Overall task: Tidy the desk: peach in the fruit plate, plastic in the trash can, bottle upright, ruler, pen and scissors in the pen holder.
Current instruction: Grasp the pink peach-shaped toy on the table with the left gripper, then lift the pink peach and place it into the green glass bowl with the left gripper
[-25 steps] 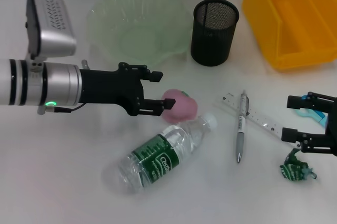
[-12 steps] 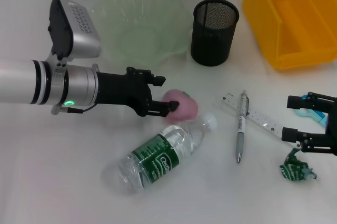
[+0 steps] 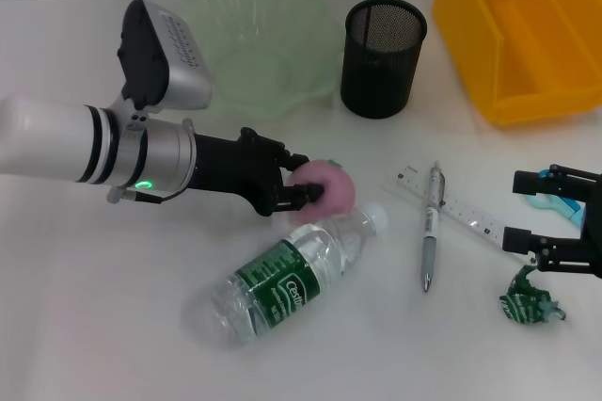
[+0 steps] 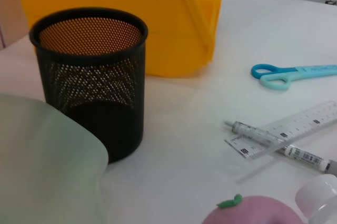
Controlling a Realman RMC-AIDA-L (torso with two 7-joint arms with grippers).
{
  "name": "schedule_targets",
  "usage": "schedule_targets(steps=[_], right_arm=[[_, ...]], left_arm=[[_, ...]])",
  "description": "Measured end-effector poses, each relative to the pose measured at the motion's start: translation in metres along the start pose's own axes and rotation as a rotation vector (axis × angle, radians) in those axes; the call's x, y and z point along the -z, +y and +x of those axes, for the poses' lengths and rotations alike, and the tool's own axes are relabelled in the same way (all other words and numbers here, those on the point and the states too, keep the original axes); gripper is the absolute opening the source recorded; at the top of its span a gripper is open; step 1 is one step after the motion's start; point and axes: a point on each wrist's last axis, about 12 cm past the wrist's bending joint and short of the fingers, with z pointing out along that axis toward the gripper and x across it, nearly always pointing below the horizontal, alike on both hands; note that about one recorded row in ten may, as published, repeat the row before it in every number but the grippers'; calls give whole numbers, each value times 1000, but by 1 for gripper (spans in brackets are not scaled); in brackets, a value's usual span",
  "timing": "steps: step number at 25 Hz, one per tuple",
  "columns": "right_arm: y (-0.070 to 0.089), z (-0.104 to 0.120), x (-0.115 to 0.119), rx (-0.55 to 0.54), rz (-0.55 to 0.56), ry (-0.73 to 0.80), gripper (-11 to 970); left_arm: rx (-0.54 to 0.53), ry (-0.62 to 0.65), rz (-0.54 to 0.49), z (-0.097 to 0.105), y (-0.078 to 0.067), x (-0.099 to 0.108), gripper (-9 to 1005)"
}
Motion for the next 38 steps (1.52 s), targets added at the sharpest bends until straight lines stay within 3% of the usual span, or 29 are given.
schedule_targets(steps=[11, 18, 19, 21, 24, 25, 27, 28, 29, 30, 31, 38], right_arm=[[0, 1, -1, -3, 2, -1, 818], [0, 1, -1, -3, 5, -1, 818], [0, 1, -1, -3, 5, -1, 818], [0, 1, -1, -1, 6, -4, 818], [0, 1, -1, 0, 6, -5, 818], [0, 1, -1, 0, 6, -5, 818], [0, 0, -2, 4, 3, -8, 818], [0, 0, -3, 5, 3, -8, 818], [-1, -1, -3, 5, 2, -9, 818], [-1, -1, -3, 5, 2, -9, 818], [-1, -1, -3, 6, 2, -9, 818], [-2, -3, -4, 6, -1, -10, 817]], left_arm=[[4, 13, 12, -3, 1, -4, 236], [23, -27, 14, -4, 2, 3, 118], [23, -27, 14, -4, 2, 3, 105], [39, -152, 6, -11, 8, 30, 78], [39, -184, -1, -14, 10, 38, 61], [48, -275, -63, -21, 21, 62, 55], [69, -303, -128, -22, 30, 70, 44], [69, -303, -128, -22, 30, 70, 48], [149, -306, -265, -21, 49, 71, 53], [149, -306, -265, -21, 49, 71, 57], [196, -286, -320, -21, 58, 64, 61], [230, -243, -394, -20, 66, 50, 92]])
